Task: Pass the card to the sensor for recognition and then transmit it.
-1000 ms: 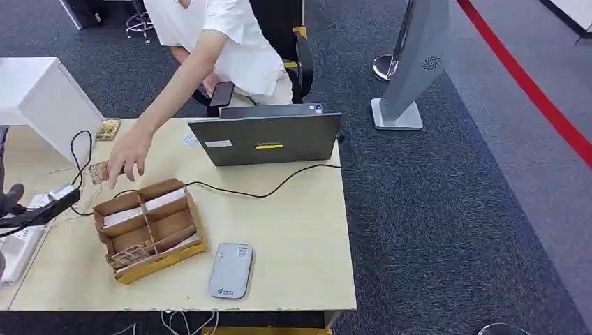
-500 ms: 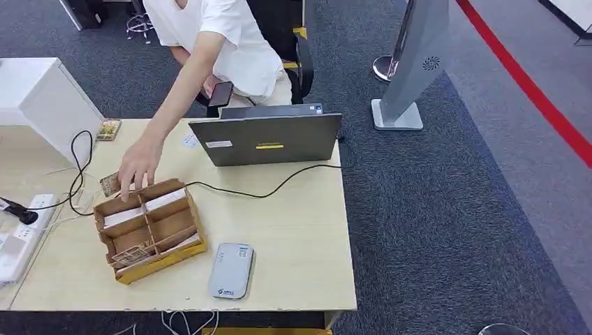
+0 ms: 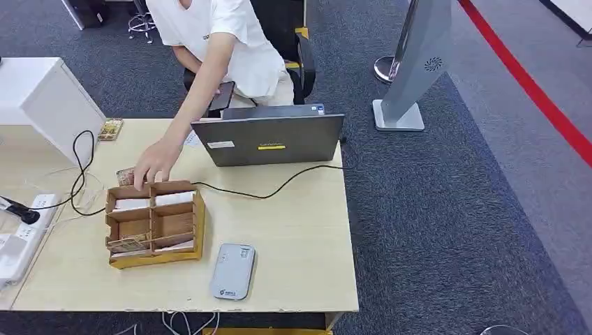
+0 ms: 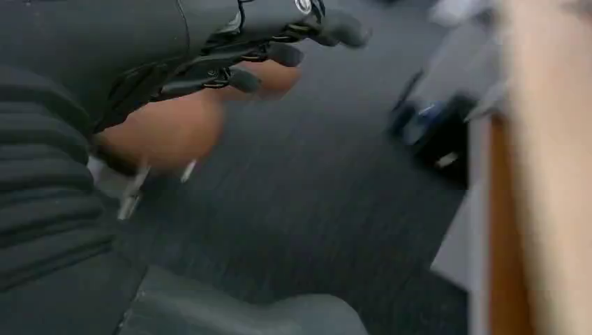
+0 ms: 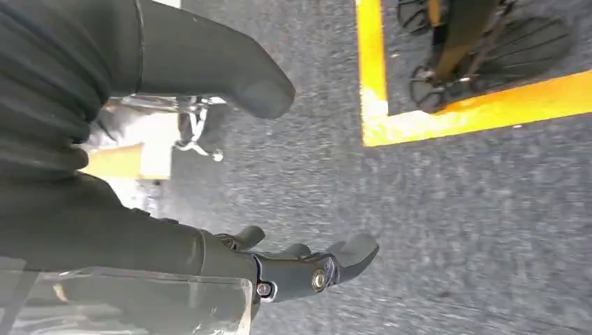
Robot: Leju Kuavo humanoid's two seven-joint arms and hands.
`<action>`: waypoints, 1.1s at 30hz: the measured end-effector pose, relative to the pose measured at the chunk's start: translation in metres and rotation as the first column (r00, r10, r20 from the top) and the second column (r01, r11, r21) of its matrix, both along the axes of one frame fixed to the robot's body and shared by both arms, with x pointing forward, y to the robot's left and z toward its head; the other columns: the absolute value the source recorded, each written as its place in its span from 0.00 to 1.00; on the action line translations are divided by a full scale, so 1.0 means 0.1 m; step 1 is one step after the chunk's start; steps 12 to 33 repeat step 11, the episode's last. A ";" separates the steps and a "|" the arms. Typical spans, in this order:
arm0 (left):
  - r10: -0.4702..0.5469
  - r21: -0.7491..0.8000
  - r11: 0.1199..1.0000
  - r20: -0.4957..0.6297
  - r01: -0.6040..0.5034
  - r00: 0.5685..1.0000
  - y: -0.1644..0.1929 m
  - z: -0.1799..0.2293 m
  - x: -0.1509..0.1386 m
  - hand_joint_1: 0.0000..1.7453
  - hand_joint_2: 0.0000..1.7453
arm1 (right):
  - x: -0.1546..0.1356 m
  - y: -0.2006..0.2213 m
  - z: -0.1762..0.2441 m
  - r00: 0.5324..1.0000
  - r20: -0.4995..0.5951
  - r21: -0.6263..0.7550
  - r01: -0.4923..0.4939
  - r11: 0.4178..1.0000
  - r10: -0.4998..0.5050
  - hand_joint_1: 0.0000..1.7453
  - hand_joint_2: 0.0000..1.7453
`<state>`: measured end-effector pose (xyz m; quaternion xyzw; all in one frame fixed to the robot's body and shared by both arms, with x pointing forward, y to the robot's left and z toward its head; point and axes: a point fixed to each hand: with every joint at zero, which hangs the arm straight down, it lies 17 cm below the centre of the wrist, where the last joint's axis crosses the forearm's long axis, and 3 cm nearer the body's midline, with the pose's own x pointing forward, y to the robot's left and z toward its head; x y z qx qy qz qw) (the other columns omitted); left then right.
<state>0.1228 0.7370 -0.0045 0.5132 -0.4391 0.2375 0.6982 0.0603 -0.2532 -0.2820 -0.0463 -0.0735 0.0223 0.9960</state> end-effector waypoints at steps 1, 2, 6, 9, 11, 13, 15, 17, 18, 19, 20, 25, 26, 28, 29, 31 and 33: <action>0.110 -0.159 0.982 0.018 -0.106 0.994 -0.22 -0.51 -0.25 0.00 0.00 | -0.03 0.00 0.00 1.000 -0.019 -0.004 -0.009 1.000 0.009 0.00 1.00; 0.222 -0.311 0.926 -0.014 -0.215 0.975 -0.51 -1.00 -0.49 0.00 1.00 | -0.06 -0.01 -0.01 0.999 -0.036 -0.010 -0.033 0.999 0.032 0.00 1.00; 0.387 -0.614 0.632 -0.279 -0.474 0.879 -1.93 -2.17 -1.02 0.00 1.00 | -0.11 -0.02 -0.01 0.986 -0.070 -0.033 -0.156 0.987 0.154 0.00 1.00; 0.353 -0.689 0.506 -0.383 -0.519 0.854 -2.73 -2.49 -1.04 0.00 1.00 | -0.10 -0.01 -0.01 0.980 -0.073 -0.041 -0.188 0.981 0.185 0.00 1.00; 0.330 -0.726 0.448 -0.409 -0.522 0.851 -3.06 -2.59 -1.00 0.00 1.00 | -0.10 -0.01 -0.01 0.978 -0.074 -0.043 -0.196 0.980 0.193 0.00 1.00; 0.330 -0.726 0.448 -0.409 -0.522 0.851 -3.06 -2.59 -1.00 0.00 1.00 | -0.10 -0.01 -0.01 0.978 -0.074 -0.043 -0.196 0.980 0.193 0.00 1.00; 0.330 -0.726 0.448 -0.409 -0.522 0.851 -3.06 -2.59 -1.00 0.00 1.00 | -0.10 -0.01 -0.01 0.978 -0.074 -0.043 -0.196 0.980 0.193 0.00 1.00; 0.330 -0.726 0.448 -0.409 -0.522 0.851 -3.06 -2.59 -1.00 0.00 1.00 | -0.10 -0.01 -0.01 0.978 -0.074 -0.043 -0.196 0.980 0.193 0.00 1.00; 0.330 -0.726 0.448 -0.409 -0.522 0.851 -3.06 -2.59 -1.00 0.00 1.00 | -0.10 -0.01 -0.01 0.978 -0.074 -0.043 -0.196 0.980 0.193 0.00 1.00; 0.330 -0.726 0.448 -0.409 -0.522 0.851 -3.06 -2.59 -1.00 0.00 1.00 | -0.10 -0.01 -0.01 0.978 -0.074 -0.043 -0.196 0.980 0.193 0.00 1.00; 0.330 -0.726 0.448 -0.409 -0.522 0.851 -3.06 -2.59 -1.00 0.00 1.00 | -0.10 -0.01 -0.01 0.978 -0.074 -0.043 -0.196 0.980 0.193 0.00 1.00; 0.330 -0.726 0.448 -0.409 -0.522 0.851 -3.06 -2.59 -1.00 0.00 1.00 | -0.10 -0.01 -0.01 0.978 -0.074 -0.043 -0.196 0.980 0.193 0.00 1.00; 0.330 -0.726 0.448 -0.409 -0.522 0.851 -3.06 -2.59 -1.00 0.00 1.00 | -0.10 -0.01 -0.01 0.978 -0.074 -0.043 -0.196 0.980 0.193 0.00 1.00; 0.330 -0.726 0.448 -0.409 -0.522 0.851 -3.06 -2.59 -1.00 0.00 1.00 | -0.10 -0.01 -0.01 0.978 -0.074 -0.043 -0.196 0.980 0.193 0.00 1.00; 0.330 -0.726 0.448 -0.409 -0.522 0.851 -3.06 -2.59 -1.00 0.00 1.00 | -0.10 -0.01 -0.01 0.978 -0.074 -0.043 -0.196 0.980 0.193 0.00 1.00; 0.330 -0.726 0.448 -0.409 -0.522 0.851 -3.06 -2.59 -1.00 0.00 1.00 | -0.10 -0.01 -0.01 0.978 -0.074 -0.043 -0.196 0.980 0.193 0.00 1.00; 0.330 -0.726 0.448 -0.409 -0.522 0.851 -3.06 -2.59 -1.00 0.00 1.00 | -0.10 -0.01 -0.01 0.978 -0.074 -0.043 -0.196 0.980 0.193 0.00 1.00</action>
